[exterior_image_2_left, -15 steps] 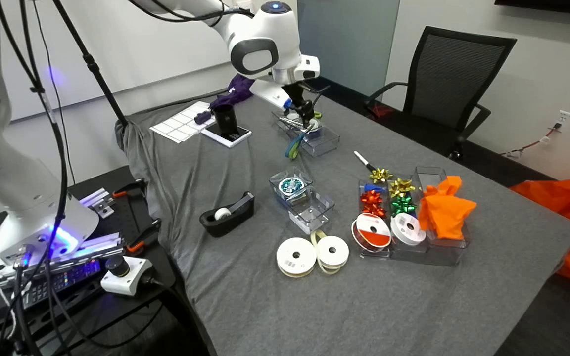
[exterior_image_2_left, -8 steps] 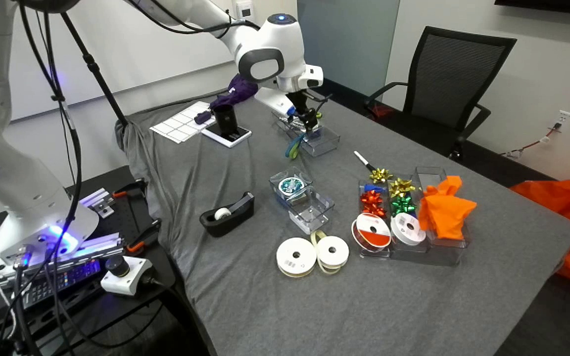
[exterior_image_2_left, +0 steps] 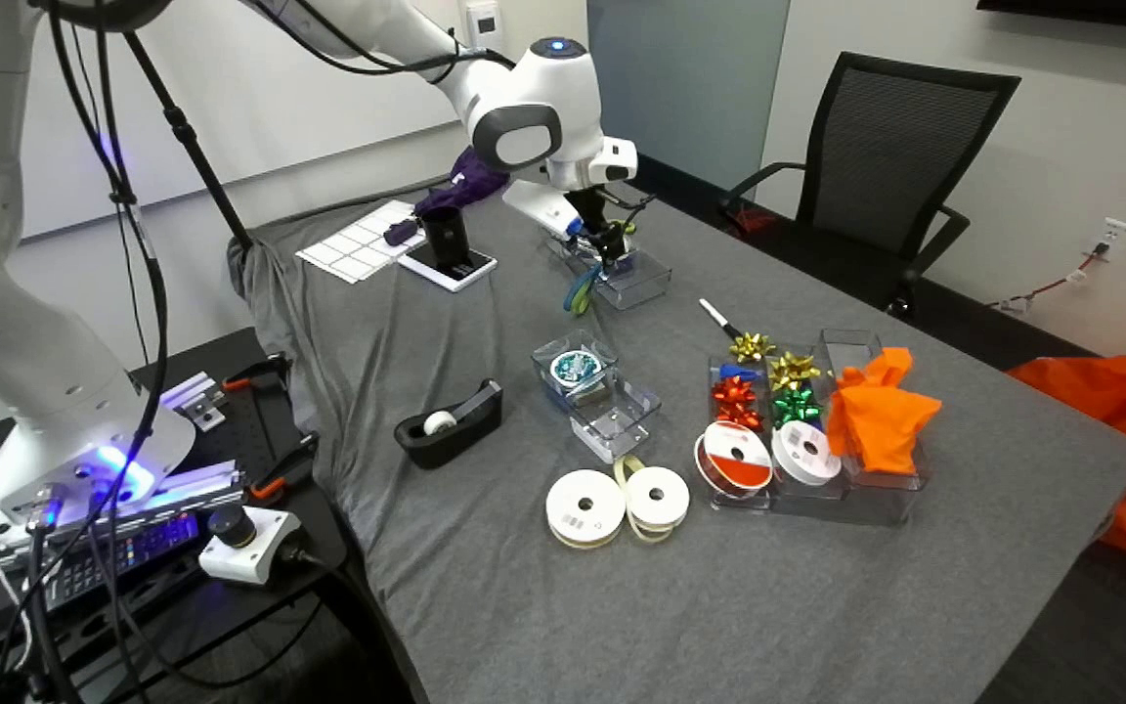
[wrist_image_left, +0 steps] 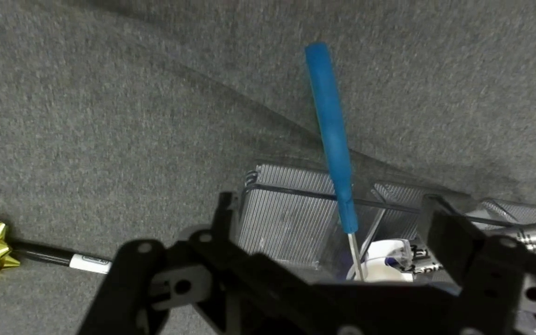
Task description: Put the scissors on the clear container
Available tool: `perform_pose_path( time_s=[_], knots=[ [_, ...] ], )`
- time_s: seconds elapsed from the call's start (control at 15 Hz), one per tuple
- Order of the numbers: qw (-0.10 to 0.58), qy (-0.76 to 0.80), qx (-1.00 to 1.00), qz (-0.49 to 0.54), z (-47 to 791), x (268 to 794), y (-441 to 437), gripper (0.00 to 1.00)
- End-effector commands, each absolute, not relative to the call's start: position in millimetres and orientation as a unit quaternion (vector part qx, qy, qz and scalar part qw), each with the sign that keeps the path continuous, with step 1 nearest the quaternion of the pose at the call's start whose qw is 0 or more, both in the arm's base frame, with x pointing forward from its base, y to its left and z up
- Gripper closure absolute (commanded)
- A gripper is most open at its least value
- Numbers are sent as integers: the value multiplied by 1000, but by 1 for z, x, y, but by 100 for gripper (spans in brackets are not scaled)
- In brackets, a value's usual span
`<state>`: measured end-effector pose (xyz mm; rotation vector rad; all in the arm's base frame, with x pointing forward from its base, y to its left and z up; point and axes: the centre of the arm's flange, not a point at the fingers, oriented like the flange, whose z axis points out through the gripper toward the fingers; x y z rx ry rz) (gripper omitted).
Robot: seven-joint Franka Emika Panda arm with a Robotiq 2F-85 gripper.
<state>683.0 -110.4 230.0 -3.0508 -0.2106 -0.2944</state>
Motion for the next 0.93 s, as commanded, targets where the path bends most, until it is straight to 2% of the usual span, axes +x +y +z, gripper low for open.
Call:
perform_pose_path(
  time_s=[0.0,0.87],
  knots=[
    [36,-72,-993,-88,212,686,-112,0],
    [53,-77,-992,-86,156,702,-103,0]
  ],
)
